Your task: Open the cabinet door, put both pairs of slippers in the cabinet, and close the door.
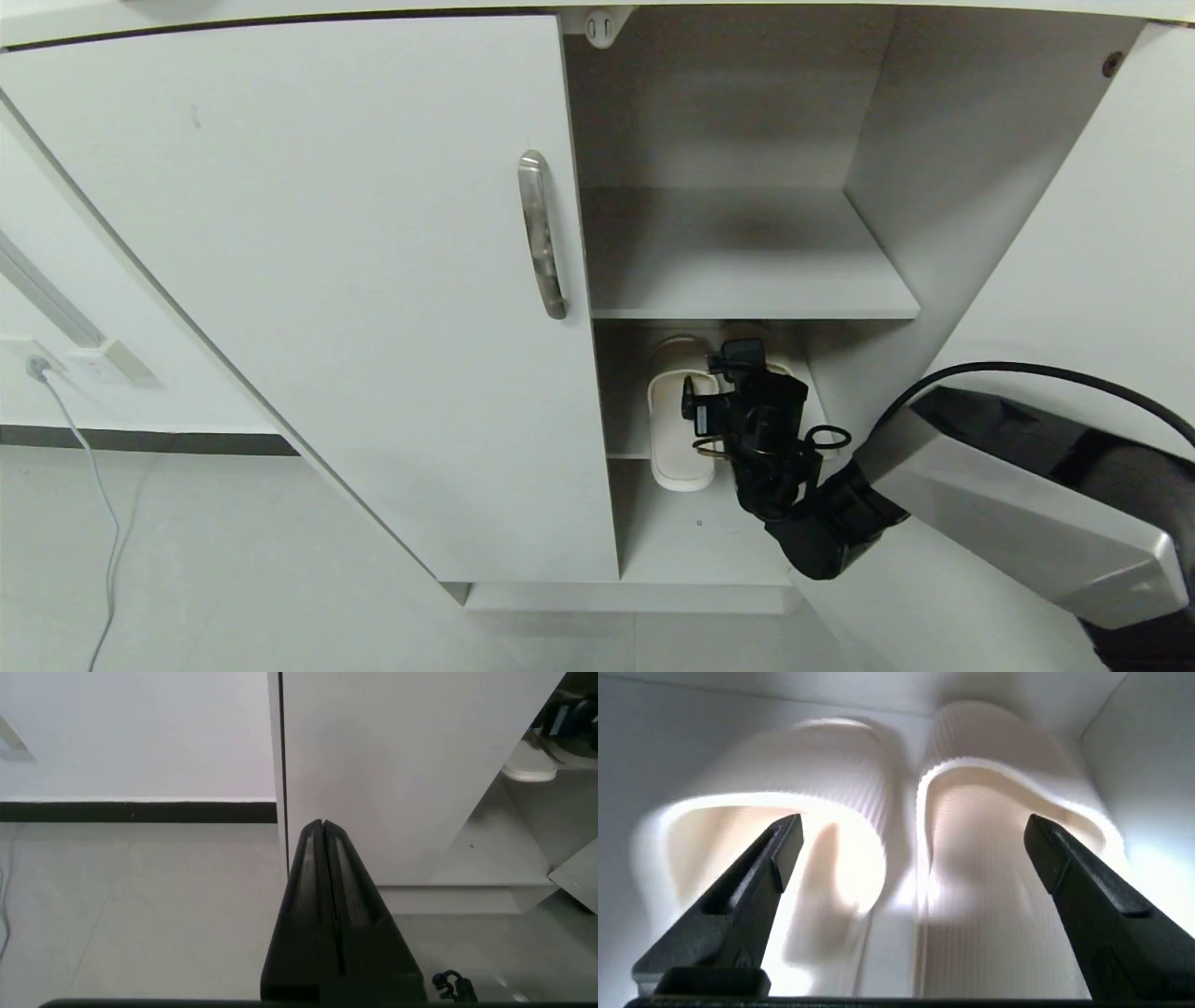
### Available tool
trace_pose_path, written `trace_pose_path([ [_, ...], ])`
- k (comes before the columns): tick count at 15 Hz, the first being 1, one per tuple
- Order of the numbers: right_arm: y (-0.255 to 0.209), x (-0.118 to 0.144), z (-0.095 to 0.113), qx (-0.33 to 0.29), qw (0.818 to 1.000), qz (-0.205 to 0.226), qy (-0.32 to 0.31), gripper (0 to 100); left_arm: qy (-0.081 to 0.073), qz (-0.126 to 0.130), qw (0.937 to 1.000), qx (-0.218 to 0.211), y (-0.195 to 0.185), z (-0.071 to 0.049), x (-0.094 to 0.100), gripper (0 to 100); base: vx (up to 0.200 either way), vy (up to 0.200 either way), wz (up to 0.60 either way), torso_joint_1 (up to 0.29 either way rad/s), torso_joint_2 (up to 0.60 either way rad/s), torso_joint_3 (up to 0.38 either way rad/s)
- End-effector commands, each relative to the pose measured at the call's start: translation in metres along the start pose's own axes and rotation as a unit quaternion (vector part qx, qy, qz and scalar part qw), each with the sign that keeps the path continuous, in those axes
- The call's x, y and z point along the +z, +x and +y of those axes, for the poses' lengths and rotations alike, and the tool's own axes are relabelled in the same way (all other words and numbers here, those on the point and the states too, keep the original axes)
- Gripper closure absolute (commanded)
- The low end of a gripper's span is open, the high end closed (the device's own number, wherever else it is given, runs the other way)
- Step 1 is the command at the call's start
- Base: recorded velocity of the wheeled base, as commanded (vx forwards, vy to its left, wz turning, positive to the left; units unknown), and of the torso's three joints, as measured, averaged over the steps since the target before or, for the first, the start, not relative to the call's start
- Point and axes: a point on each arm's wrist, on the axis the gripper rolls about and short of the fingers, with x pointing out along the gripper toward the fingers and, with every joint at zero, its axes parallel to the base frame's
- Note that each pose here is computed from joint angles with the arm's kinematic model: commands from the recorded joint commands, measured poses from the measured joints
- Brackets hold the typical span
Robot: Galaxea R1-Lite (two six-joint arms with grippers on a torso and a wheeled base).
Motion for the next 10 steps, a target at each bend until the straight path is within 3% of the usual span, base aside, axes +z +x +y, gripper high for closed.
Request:
trace_pose_path([
  [1, -0.047, 0.024, -0.002, 0.030, 1.000, -0.004, 0.000, 0, 0.000, 0.001, 1.0000, 0.001, 0.000, 0.000, 0.000, 100, 0.000, 0.000, 0.00, 0.000, 0.00, 0.000],
  [5, -0.100, 0.018, -0.003, 0.071, 0.997, 0.010, -0.012, 0, 0.001, 0.001, 1.0000, 0.001, 0.000, 0.000, 0.000, 100, 0.000, 0.000, 0.00, 0.000, 0.00, 0.000],
  [10, -0.106, 0.018, 0.001, 0.079, 0.997, 0.012, -0.014, 0, -0.001, 0.001, 1.0000, 0.001, 0.000, 0.000, 0.000, 100, 0.000, 0.000, 0.00, 0.000, 0.00, 0.000],
])
